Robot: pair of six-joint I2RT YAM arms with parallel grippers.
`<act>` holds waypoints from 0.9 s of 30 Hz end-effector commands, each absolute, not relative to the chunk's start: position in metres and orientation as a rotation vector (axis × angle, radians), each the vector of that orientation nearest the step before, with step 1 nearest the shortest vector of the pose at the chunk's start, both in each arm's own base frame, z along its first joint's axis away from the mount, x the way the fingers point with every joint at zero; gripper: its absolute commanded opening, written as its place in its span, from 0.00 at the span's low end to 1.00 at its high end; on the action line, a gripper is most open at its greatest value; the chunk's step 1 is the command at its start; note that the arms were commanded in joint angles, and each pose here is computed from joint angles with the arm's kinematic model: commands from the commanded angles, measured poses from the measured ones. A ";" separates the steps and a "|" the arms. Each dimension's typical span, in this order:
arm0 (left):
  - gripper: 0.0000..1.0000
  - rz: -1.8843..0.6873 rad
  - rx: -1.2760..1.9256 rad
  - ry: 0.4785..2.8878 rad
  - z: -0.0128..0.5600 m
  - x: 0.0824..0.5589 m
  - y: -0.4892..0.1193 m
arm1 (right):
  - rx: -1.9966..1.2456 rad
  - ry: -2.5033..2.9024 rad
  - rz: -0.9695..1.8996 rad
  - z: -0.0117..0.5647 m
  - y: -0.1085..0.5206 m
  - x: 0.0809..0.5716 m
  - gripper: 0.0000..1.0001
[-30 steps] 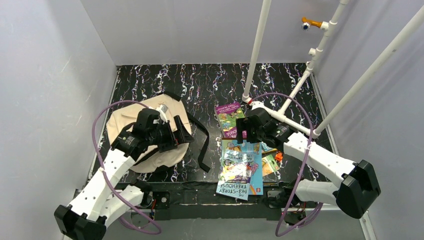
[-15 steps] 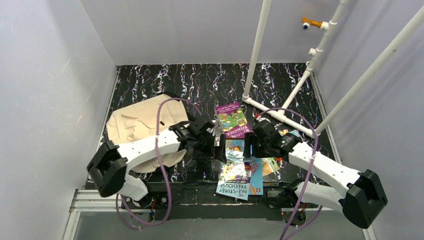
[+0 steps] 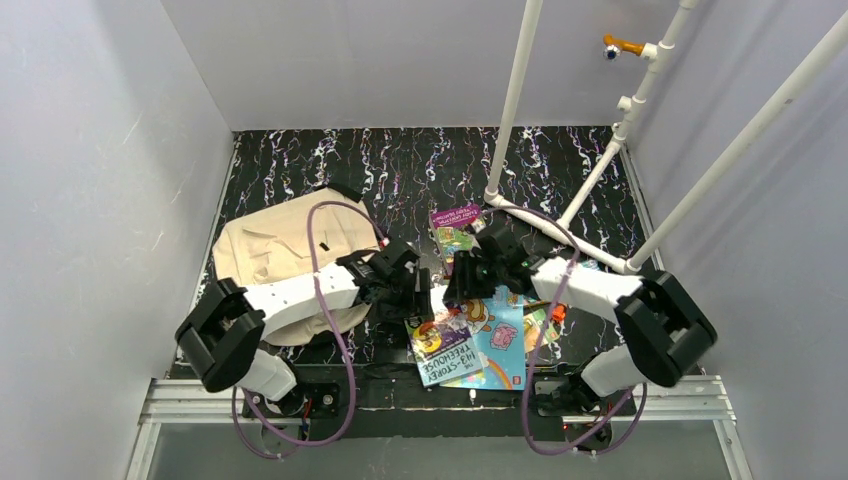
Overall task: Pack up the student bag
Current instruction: Pick up the book from the center of the board.
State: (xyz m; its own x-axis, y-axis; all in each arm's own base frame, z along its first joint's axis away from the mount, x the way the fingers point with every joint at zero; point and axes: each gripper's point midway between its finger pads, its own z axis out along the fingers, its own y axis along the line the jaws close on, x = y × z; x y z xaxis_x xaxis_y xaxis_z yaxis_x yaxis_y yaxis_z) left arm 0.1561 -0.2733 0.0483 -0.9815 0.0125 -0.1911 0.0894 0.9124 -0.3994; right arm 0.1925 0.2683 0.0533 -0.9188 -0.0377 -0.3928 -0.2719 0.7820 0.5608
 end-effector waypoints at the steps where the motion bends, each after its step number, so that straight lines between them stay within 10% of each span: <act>1: 0.71 -0.536 -0.078 2.806 0.060 0.182 -0.241 | -0.365 2.503 0.889 0.095 0.301 0.236 0.54; 18: 0.98 -0.674 0.021 2.730 0.115 0.183 -0.250 | -0.018 2.919 0.521 0.078 0.142 0.120 0.98; 27: 0.98 -0.791 0.027 2.623 0.152 0.182 -0.254 | 0.063 3.011 0.625 0.048 0.138 0.099 0.98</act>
